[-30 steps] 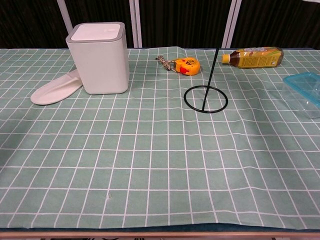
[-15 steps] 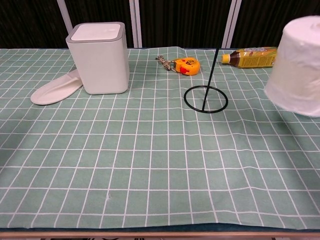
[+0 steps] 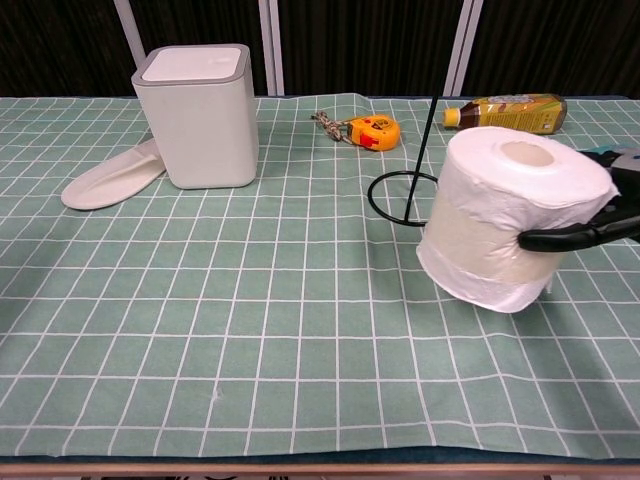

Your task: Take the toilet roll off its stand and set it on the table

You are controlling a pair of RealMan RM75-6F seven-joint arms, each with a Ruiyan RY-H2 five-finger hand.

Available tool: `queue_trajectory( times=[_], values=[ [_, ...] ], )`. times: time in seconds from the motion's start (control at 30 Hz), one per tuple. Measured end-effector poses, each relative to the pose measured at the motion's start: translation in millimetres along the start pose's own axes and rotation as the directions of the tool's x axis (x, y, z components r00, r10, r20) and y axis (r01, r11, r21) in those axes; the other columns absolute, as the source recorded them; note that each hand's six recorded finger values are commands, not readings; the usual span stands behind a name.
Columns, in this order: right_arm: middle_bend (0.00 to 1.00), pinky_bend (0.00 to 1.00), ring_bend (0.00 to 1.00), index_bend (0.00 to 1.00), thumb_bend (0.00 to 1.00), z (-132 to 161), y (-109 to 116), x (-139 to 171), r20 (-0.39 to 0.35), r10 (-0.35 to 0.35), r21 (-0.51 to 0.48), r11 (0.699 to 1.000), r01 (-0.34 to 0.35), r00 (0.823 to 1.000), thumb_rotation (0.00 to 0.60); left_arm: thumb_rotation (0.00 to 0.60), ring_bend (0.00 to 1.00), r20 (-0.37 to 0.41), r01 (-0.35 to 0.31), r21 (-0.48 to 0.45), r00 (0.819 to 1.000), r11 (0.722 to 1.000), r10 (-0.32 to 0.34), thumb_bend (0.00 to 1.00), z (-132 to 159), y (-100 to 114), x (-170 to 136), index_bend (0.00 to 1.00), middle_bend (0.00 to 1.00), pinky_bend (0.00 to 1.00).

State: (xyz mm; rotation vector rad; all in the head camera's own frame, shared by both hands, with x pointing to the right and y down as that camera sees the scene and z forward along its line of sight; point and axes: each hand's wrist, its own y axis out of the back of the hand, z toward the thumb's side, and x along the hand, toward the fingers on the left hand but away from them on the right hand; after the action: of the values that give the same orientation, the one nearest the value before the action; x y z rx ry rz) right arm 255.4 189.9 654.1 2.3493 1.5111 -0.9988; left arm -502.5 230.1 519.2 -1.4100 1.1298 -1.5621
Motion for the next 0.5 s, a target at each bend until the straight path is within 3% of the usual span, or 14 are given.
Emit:
queue_trajectory(
  times=[0.3, 0.5],
  values=[
    [0.24, 0.00, 0.17, 0.30, 0.00, -2, -26, -27, -0.018, -0.037, 0.017, 0.999, 0.038, 0.999, 0.600, 0.600, 0.00, -0.002, 0.000, 0.003, 1.000, 1.000, 0.000, 0.18, 0, 0, 1, 0.04, 0.00, 0.02],
    [0.23, 0.00, 0.16, 0.29, 0.00, -6, -37, -32, -0.008, -0.023, 0.032, 0.999, 0.023, 1.000, 0.600, 0.600, 0.00, -0.002, -0.001, 0.003, 1.000, 1.000, 0.001, 0.18, 0, 0, 0, 0.04, 0.00, 0.02]
  ],
)
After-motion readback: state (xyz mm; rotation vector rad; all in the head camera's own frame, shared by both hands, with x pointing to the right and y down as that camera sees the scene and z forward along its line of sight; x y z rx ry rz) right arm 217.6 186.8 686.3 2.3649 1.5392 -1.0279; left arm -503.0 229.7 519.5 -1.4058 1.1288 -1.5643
